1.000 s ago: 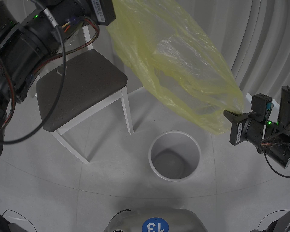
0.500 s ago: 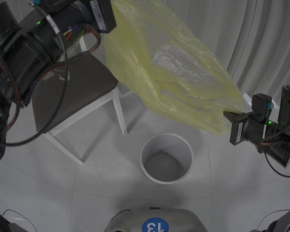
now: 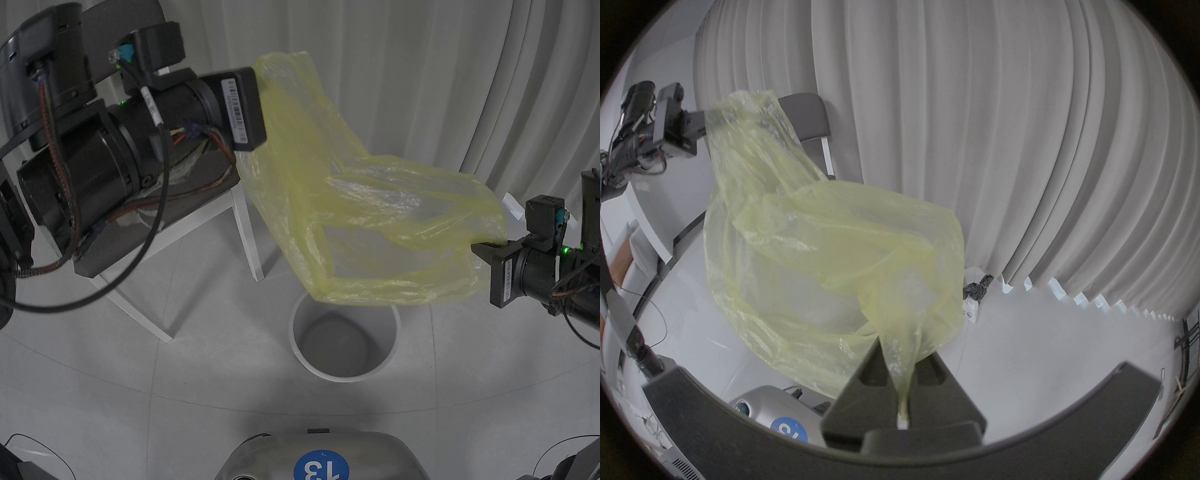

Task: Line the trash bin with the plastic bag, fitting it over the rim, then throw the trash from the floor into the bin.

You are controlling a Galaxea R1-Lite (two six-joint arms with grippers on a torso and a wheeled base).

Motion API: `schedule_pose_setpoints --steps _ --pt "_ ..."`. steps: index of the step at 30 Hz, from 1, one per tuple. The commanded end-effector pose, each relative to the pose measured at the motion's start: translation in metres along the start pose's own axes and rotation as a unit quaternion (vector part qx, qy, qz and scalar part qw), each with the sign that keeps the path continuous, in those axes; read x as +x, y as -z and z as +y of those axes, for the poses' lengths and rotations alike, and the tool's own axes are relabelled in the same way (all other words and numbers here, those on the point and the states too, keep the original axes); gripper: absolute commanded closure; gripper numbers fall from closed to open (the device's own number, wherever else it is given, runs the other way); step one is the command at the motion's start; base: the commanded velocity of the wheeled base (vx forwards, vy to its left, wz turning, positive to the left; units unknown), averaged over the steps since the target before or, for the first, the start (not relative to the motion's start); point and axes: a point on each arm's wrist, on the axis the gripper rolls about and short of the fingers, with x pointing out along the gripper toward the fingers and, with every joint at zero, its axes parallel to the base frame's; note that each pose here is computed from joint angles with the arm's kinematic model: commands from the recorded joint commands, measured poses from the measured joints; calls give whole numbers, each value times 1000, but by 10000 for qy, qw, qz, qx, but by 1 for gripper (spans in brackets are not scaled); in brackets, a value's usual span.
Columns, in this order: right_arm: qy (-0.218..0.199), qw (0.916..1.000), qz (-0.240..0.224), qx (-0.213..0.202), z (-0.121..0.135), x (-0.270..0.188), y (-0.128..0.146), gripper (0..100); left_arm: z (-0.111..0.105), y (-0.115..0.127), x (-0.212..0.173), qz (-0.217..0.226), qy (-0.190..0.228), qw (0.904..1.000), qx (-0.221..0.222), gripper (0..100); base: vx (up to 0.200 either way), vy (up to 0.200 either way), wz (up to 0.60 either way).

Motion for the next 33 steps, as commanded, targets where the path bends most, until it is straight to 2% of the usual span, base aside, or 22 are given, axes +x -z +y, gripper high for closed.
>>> schedule_pose_setpoints --steps 1,8,16,17,22,24,28,33 --pt "-33 10000 43 70 -14 -5 -15 100 -1 15 7 468 -39 9987 -205 100 0 0 0" --pt "-141 9978 644 58 -27 22 -6 100 9 48 28 1115 -323 9912 -634 100 0 0 0" --pt "-23 9953 952 171 -42 42 3 100 24 65 38 1334 -433 9866 -837 100 0 0 0" --pt "-21 9941 1060 245 -47 48 9 100 36 72 39 1423 -444 9837 -1007 100 0 0 0" --pt "-141 9934 1102 302 -47 46 12 100 40 74 37 1394 -441 9802 -1334 100 0 0 0" --pt "-419 9906 1253 363 -47 41 13 100 37 73 35 1266 -438 9775 -1632 100 0 0 0" --pt "-460 9894 1287 482 -49 31 11 100 36 89 29 1384 -421 9760 -1629 100 0 0 0" --pt "-479 9897 1235 535 -48 27 11 100 39 102 25 1287 -405 9770 -1654 100 0 0 0"
